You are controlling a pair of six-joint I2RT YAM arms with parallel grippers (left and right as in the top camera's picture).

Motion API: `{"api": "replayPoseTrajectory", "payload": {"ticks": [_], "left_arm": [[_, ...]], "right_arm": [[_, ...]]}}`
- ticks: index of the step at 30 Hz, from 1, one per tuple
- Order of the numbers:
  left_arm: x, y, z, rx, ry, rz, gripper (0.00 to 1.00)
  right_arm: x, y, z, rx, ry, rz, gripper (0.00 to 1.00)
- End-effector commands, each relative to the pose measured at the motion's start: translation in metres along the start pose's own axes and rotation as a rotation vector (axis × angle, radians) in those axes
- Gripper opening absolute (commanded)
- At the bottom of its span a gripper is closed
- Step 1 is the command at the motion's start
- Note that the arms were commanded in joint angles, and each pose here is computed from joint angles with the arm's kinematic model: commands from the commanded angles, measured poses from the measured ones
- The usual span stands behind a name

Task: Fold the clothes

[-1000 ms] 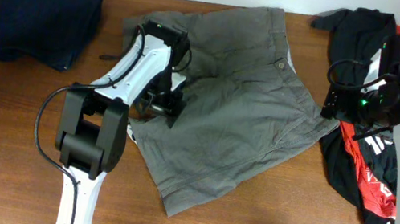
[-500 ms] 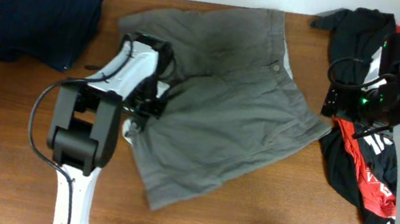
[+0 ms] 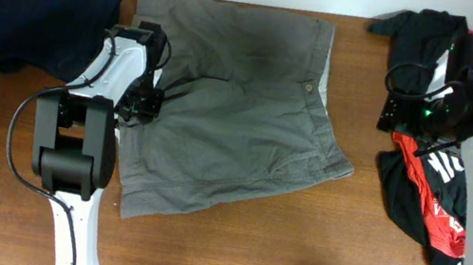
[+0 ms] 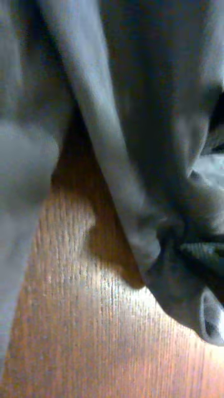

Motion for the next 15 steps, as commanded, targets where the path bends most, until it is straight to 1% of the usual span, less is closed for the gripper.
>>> {"api": "replayPoseTrajectory", "payload": {"ticks": [1,4,7,10,12,13,15], "left_arm": [[0.048,-0.008,-0.020,-0.033,-0.120,0.065,0.49],[0.084,-0.009,-0.029,-0.038,-0.176,0.076,0.48],[0.124,-0.009,-0.029,-0.038,-0.228,0.108,0.49],[0.161,-0.009,-0.022,-0.040,-0.271,0.171,0.56],[0.181,-0.008,-0.013,-0.041,-0.292,0.198,0.65],[0.191,-0.005,-0.008,-0.041,-0.300,0.200,0.67],[0.208,0.001,0.008,-0.063,-0.311,0.196,0.68]], "right_arm": [[-0.002,0.002,0.000,-0.001,0.002,-0.008,0.93],[0.003,0.002,0.001,-0.001,-0.008,-0.009,0.92],[0.011,0.006,0.005,-0.001,-0.017,-0.035,0.92],[0.021,0.011,0.009,-0.001,-0.031,-0.071,0.92],[0.028,0.012,0.013,0.001,-0.039,-0.082,0.92],[0.032,0.012,0.016,0.005,-0.046,-0.082,0.92],[0.043,0.011,0.021,0.017,-0.067,-0.081,0.92]]}}
Point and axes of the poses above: each gripper's point midway between its finger pads, its own x axis back along the fingers, its own y axis along the line the jaws close on, z = x × y, the point moved 3 cm from there along x, back along the fingers, and after that the axes turned 9 degrees about x, right-handed, at the moved point
